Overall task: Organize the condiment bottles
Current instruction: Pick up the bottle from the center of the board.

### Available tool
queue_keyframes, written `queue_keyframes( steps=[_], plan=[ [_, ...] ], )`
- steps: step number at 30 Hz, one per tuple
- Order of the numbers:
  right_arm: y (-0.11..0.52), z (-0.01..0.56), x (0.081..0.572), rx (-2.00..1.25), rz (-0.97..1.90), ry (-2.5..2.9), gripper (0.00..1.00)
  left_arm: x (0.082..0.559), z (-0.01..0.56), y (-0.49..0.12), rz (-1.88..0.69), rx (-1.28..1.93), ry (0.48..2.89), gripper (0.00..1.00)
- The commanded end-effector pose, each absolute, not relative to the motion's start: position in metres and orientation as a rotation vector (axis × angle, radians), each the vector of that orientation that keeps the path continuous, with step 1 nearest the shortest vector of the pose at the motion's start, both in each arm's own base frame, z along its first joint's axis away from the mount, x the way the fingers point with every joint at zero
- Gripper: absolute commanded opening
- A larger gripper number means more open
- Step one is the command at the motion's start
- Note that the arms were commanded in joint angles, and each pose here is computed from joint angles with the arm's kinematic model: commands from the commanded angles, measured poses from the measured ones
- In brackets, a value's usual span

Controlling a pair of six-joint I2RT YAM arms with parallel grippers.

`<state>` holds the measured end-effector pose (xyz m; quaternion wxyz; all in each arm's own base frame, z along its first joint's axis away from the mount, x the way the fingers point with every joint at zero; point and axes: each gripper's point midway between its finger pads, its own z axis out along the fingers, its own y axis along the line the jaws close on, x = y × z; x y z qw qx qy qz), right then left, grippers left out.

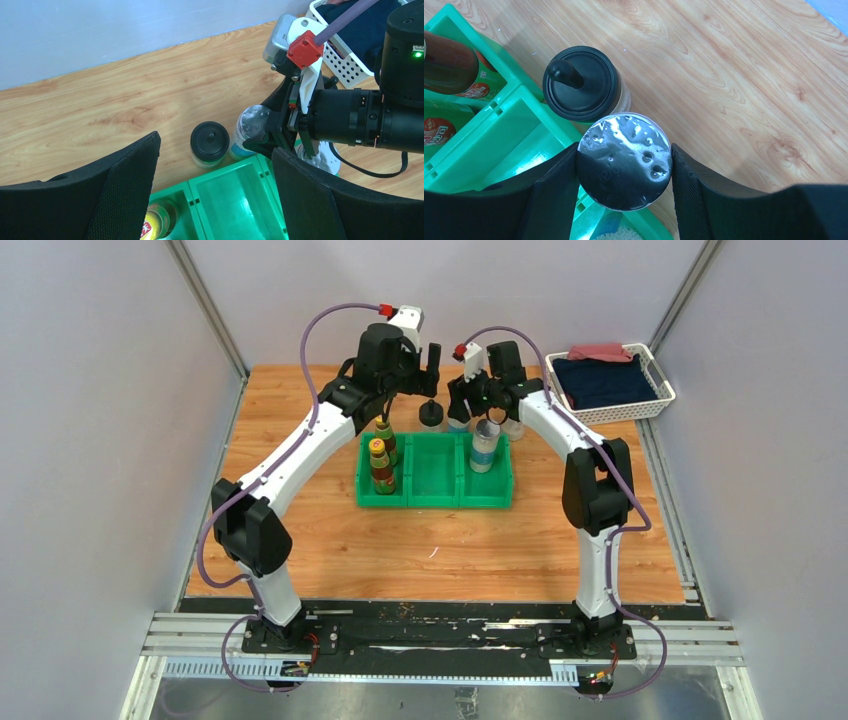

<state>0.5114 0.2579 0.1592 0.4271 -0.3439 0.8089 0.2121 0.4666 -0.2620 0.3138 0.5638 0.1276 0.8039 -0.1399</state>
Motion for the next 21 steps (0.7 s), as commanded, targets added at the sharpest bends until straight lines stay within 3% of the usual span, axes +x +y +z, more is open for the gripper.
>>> queue_keyframes(
  steps=[1, 5, 8, 21],
  plan=[
    [0.264, 0.16, 0.512, -0.876, 0.518, 2.025, 0.27, 0.464, 0.324, -0.262, -0.35, 0.295, 1.864, 0.89],
    [0.263, 0.163, 0.513, -0.875, 0.512, 2.021, 0.08, 0.464, 0.323, -0.262, -0.351, 0.295, 1.868, 0.89],
    [0.264, 0.166, 0.514, -0.873, 0.508, 2.014, 0.0, 0.464, 0.322, -0.263, -0.352, 0.297, 1.872, 0.89],
    [0.264, 0.184, 0.519, -0.861, 0.491, 1.955, 0.0, 0.465, 0.318, -0.261, -0.339, 0.289, 1.884, 0.89]
  ],
)
